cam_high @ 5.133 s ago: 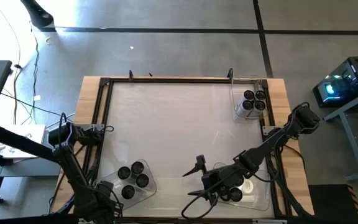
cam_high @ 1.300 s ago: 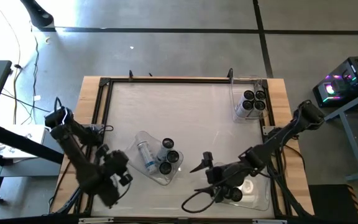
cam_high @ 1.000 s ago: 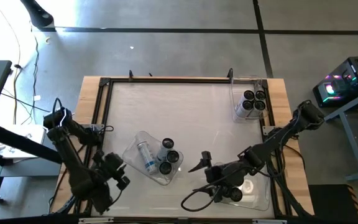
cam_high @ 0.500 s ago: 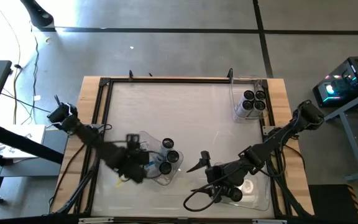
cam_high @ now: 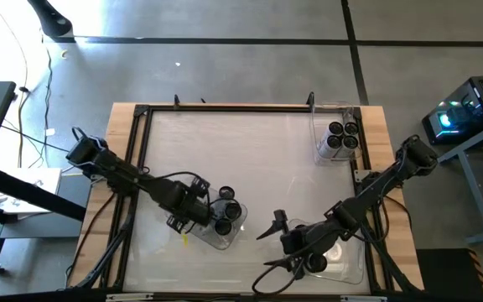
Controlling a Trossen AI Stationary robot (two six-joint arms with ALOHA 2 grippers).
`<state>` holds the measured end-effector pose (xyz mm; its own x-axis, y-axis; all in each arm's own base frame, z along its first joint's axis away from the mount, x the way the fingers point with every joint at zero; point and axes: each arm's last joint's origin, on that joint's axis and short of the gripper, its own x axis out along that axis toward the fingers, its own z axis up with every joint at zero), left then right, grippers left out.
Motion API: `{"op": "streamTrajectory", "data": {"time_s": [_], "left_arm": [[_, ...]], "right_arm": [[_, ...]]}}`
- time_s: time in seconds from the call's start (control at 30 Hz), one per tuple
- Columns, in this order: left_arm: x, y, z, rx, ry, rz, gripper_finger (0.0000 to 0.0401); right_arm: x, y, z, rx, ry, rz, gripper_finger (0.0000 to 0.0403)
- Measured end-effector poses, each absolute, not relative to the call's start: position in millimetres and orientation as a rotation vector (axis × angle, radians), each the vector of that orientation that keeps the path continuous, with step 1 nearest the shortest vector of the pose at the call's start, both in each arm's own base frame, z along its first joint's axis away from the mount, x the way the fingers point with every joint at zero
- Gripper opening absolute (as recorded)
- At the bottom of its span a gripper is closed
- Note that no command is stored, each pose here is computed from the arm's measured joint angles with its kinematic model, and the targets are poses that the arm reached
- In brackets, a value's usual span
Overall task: Sort soda cans
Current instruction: Adjust the white-blue soda can in the bottom left transparent bin
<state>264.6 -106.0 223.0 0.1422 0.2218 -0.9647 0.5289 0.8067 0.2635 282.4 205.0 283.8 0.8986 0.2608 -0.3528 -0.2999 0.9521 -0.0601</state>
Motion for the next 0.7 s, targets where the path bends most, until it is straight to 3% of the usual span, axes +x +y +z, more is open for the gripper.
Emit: {"op": "streamTrajectory", "data": {"time_s": [0.2, 0.7], "left_arm": [[261, -105, 203, 0.781, 1.419, -0.410, 0.0274], [248, -99, 170, 0.909, 1.396, -0.530, 0.0273]], "right_arm": [[282, 205, 283, -0.075, 0.360, 0.284, 0.0318], [281, 206, 283, -0.046, 0.367, 0.265, 0.0318]]}}
